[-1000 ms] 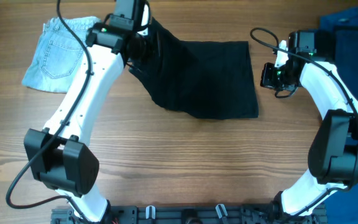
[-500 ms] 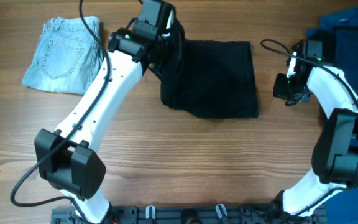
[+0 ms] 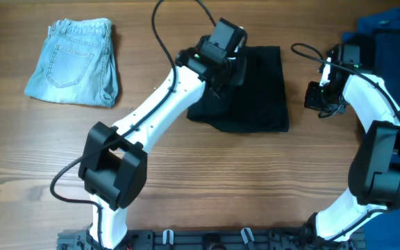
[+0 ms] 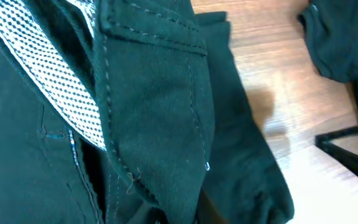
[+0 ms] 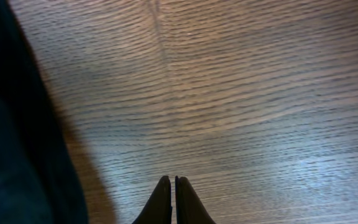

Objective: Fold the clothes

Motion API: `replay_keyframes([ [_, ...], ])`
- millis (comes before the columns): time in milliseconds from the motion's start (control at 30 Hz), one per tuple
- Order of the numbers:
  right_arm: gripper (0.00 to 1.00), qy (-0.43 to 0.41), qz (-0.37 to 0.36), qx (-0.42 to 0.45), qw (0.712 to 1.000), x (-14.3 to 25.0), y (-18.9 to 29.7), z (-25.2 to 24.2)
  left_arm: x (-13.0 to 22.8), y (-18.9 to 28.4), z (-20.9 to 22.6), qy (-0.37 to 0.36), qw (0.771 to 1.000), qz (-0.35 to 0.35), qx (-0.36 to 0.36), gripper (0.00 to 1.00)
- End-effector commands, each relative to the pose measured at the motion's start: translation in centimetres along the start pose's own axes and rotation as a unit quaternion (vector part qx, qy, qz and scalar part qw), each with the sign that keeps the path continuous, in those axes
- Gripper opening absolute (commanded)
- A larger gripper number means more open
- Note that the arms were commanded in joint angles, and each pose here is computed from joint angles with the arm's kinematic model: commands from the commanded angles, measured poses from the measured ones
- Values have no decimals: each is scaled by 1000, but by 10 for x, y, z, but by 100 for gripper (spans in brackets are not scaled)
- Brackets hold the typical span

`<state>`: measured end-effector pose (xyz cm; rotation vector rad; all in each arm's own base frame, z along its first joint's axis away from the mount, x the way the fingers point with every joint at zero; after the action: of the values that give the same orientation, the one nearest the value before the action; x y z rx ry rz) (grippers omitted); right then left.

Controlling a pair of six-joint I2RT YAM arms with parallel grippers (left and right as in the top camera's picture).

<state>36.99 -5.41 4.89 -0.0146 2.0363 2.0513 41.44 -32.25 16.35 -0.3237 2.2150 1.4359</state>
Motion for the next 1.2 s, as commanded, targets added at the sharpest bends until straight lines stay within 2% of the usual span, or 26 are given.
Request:
replay_keyframes([
  [0, 4, -8, 6, -27, 1000, 4, -3, 9, -3, -4, -19, -8, 1000, -12, 17, 19],
  [67, 4, -7, 6, -30, 1000, 4, -3, 9, -1, -16, -23, -10, 1000, -10, 28, 24],
  [100, 4, -7, 5, -30, 1000, 4, -2, 9, -1, -18, -33, -13, 998, -9, 56, 43],
  [133, 5, -7, 4, -30, 1000, 3, -2, 9, -4, -16, -47, -18, 995, -12, 95, 50],
  [200, 5, -7, -2, -30, 1000, 0, -1, 10, -17, -7, -65, -26, 989, -37, 140, 52],
  [267, 8, -6, -13, -31, 999, -7, 8, 10, -39, 12, -68, -33, 985, -74, 152, 54],
  [333, 13, 15, -34, -62, 997, -20, 32, 20, -68, 37, -45, -15, 987, -121, 107, 54],
  [367, 17, 57, -55, -118, 990, -25, 50, 38, -74, 40, -29, -5, 989, -131, 76, 52],
  [433, 21, 86, -83, -191, 974, -28, 75, 61, -77, 40, 1, -1, 991, -130, 24, 48],
  [500, 26, 90, -87, -245, 961, -21, 96, 77, -69, 38, 43, -3, 994, -102, -48, 49],
  [533, 26, 88, -77, -264, 957, -15, 100, 82, -64, 41, 71, 11, 991, -88, -98, 52],
  [600, 27, 83, -60, -299, 949, -7, 103, 91, -61, 47, 104, 29, 986, -74, -148, 56],
  [667, 27, 84, -54, -331, 938, -2, 105, 99, -58, 52, 133, 50, 982, -58, -172, 59],
  [733, 27, 84, -55, -327, 940, -3, 102, 98, -57, 61, 165, 78, 977, -48, -194, 61],
  [800, 30, 84, -65, -327, 939, -8, 102, 98, -61, 67, 187, 96, 972, -52, -206, 77],
  [833, 35, 78, -67, -327, 939, -10, 103, 98, -62, 70, 195, 103, 971, -53, -211, 86],
  [867, 39, 73, -67, -328, 940, -10, 103, 98, -62, 73, 204, 111, 969, -53, -216, 99],
  [933, 41, 72, -66, -328, 940, -10, 103, 98, -57, 75, 212, 118, 966, -40, -224, 100],
  [967, 57, 72, -66, -328, 940, -10, 103, 98, -54, 76, 214, 120, 966, -35, -227, 100],
  [1000, 99, 72, -66, -319, 943, -10, 101, 96, -52, 76, 215, 121, 966, -30, -228, 100],
  [1167, 99, 69, -67, -238, 966, -13, 87, 74, -52, 76, 215, 121, 966, -30, -228, 100],
])
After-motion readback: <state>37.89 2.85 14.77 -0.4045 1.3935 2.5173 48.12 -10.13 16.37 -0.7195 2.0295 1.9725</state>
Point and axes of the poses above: each gripper's point midway between its finger pads, its own y axis back along the fingers, its own z axis along the line the jaws close on, x = y × z, the point moved 2 cm from there along y, back along the fingers, and after that the axes turned 4 degrees about y, right-handed, at the moved point
